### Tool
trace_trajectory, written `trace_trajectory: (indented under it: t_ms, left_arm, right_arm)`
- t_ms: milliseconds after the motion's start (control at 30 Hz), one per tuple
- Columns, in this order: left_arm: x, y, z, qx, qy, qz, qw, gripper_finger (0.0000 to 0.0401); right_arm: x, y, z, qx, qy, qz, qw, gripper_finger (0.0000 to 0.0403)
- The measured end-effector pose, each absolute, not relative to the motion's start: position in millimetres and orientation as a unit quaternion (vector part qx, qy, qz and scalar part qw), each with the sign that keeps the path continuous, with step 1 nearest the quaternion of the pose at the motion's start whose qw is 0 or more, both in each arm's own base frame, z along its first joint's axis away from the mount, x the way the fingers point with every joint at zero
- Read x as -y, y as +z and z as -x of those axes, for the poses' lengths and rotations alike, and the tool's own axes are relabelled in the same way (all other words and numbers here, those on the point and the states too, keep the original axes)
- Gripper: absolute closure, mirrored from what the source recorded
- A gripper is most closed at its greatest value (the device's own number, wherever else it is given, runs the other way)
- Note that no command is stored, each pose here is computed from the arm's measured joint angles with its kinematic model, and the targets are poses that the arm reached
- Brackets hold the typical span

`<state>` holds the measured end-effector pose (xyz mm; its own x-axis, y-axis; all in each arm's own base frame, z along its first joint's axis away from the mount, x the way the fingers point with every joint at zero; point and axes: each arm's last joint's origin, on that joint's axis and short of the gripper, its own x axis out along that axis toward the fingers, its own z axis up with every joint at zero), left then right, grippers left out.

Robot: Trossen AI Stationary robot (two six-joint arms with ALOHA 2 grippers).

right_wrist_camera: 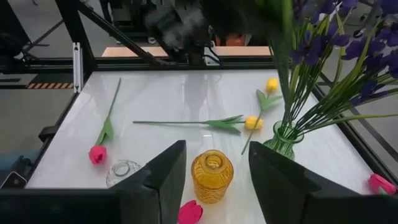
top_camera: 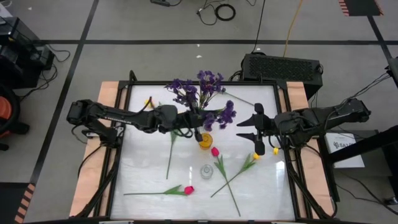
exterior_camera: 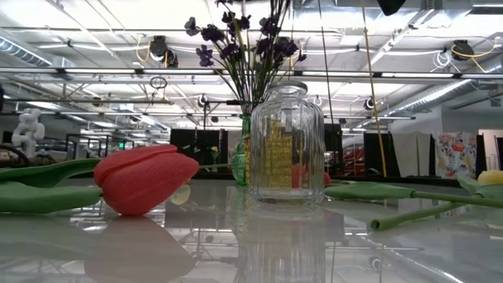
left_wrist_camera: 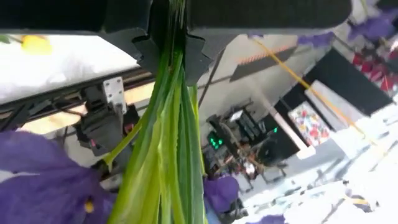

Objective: Sort flowers into vase by color
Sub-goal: Put the purple flowers into the green vase

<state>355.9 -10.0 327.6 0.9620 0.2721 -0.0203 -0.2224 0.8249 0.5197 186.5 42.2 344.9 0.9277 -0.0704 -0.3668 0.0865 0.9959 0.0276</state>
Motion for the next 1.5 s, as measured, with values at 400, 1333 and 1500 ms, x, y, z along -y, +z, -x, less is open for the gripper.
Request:
trace_trajectory:
  t_ms: [400, 1333, 1500]
  left_arm:
    - [-0.6, 322.7, -357.9, -0.059, 0.143, -0.241, 0.958, 0.0389]
    - [-26.5, 303.1, -352.2, -0.063, 0.222, -0.156, 0.96, 0.0373]
    - [-28.0, 302.5, -351.9, -0.064, 0.228, -0.136, 0.962, 0.0371]
  right_arm:
    - [-42.3, 344.8, -186.7, -0.187, -0.039, -0.018, 0.982, 0.0237]
    - [-42.3, 344.0, -186.9, -0.189, -0.037, -0.015, 0.981, 0.0237]
    - [-42.4, 344.0, -186.9, -0.189, -0.036, -0.014, 0.981, 0.0237]
